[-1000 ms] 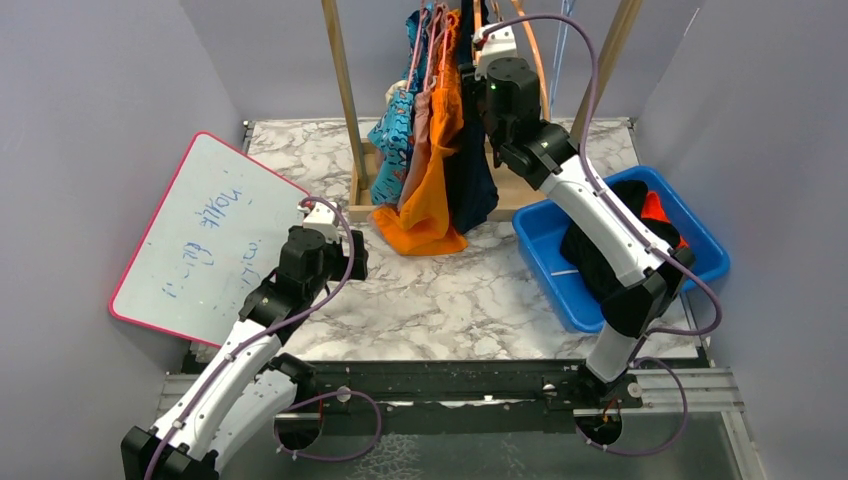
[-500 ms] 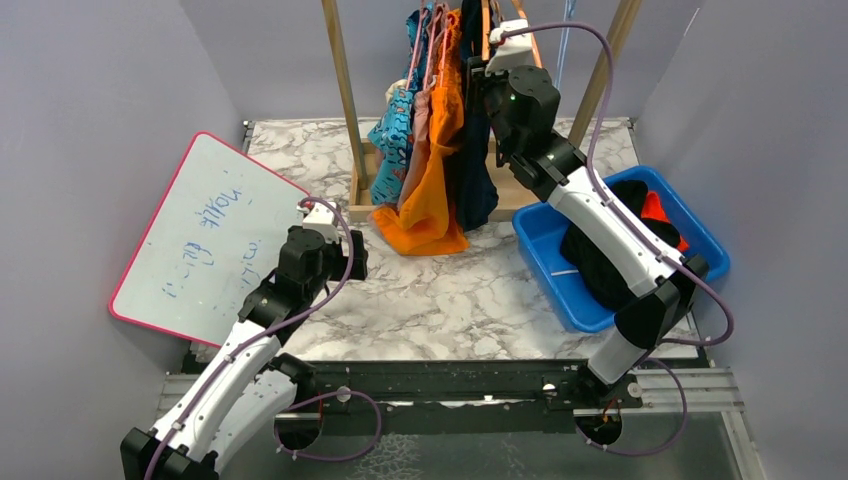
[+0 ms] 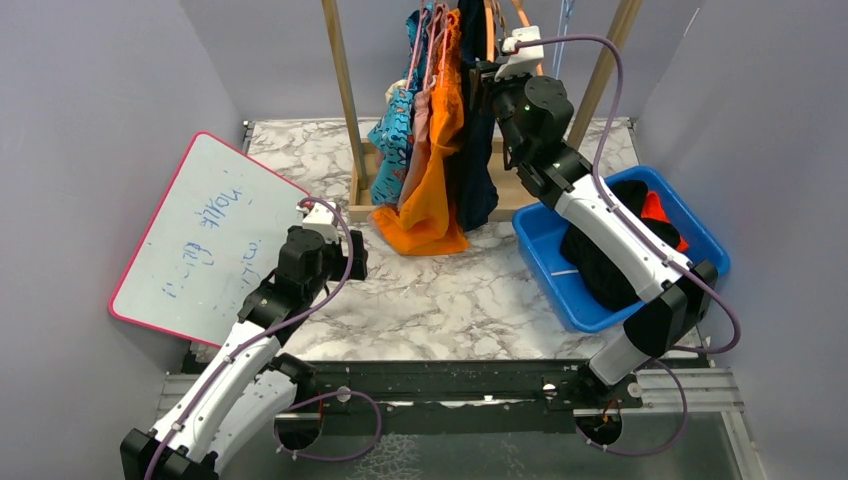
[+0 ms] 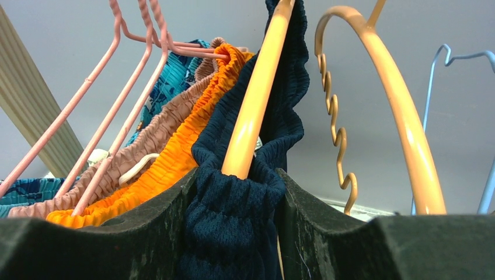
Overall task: Remove the shorts from the hanger
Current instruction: Pick up the hanger from the clothes rod.
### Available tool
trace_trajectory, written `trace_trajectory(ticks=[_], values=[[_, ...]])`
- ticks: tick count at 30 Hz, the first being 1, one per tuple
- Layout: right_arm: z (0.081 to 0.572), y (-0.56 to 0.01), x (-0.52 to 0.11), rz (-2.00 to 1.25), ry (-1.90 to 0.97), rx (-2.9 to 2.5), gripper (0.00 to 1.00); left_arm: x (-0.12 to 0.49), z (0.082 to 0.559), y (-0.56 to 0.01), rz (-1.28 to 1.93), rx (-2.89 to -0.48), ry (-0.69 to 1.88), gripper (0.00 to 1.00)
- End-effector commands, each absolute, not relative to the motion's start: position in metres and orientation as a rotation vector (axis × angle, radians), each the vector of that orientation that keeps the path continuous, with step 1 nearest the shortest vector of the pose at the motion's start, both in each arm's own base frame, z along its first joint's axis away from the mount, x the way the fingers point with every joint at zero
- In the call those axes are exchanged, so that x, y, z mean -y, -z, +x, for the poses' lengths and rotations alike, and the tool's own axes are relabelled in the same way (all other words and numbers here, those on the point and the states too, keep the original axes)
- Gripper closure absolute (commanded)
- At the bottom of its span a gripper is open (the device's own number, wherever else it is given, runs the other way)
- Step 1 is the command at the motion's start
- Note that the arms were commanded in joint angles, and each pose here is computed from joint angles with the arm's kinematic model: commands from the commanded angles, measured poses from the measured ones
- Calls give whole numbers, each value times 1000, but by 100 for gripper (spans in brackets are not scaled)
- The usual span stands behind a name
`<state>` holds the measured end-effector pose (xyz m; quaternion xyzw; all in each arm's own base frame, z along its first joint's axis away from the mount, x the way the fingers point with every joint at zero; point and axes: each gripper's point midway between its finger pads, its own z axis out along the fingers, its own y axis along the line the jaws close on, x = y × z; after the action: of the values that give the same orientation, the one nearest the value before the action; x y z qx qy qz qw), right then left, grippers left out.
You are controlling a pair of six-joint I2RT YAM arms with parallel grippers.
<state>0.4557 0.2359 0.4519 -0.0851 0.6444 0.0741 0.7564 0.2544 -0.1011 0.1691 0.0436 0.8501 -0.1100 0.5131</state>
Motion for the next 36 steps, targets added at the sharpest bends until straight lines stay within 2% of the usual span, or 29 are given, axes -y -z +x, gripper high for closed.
trace_trajectory(ticks=[1, 12, 19, 20, 21, 24, 27, 31, 36], values=[[440, -514, -226, -162, -225, -1203, 98, 103, 256, -182, 101, -2010, 274, 2], [439, -532, -220, -233, -106, -1113, 98, 102, 256, -183, 100, -2009, 273, 2], [438, -487, -228, -289, -159, -1350, 98, 103, 256, -183, 102, -2009, 276, 2], [435, -477, -229, -273, -197, -1407, 94, 103, 256, -183, 102, -2009, 276, 2], [431, -470, -228, -252, -225, -1445, 86, 103, 256, -182, 100, -2010, 276, 2], [424, -453, -230, -249, -265, -1526, 54, 104, 256, -182, 103, -2012, 280, 2], [426, -439, -240, -305, -273, -1634, 37, 105, 256, -180, 109, -2019, 285, 2], [434, -431, -243, -320, -239, -1746, 34, 106, 256, -179, 113, -2024, 285, 2], [442, -431, -235, -285, -166, -1795, 35, 104, 256, -181, 106, -2015, 283, 2]])
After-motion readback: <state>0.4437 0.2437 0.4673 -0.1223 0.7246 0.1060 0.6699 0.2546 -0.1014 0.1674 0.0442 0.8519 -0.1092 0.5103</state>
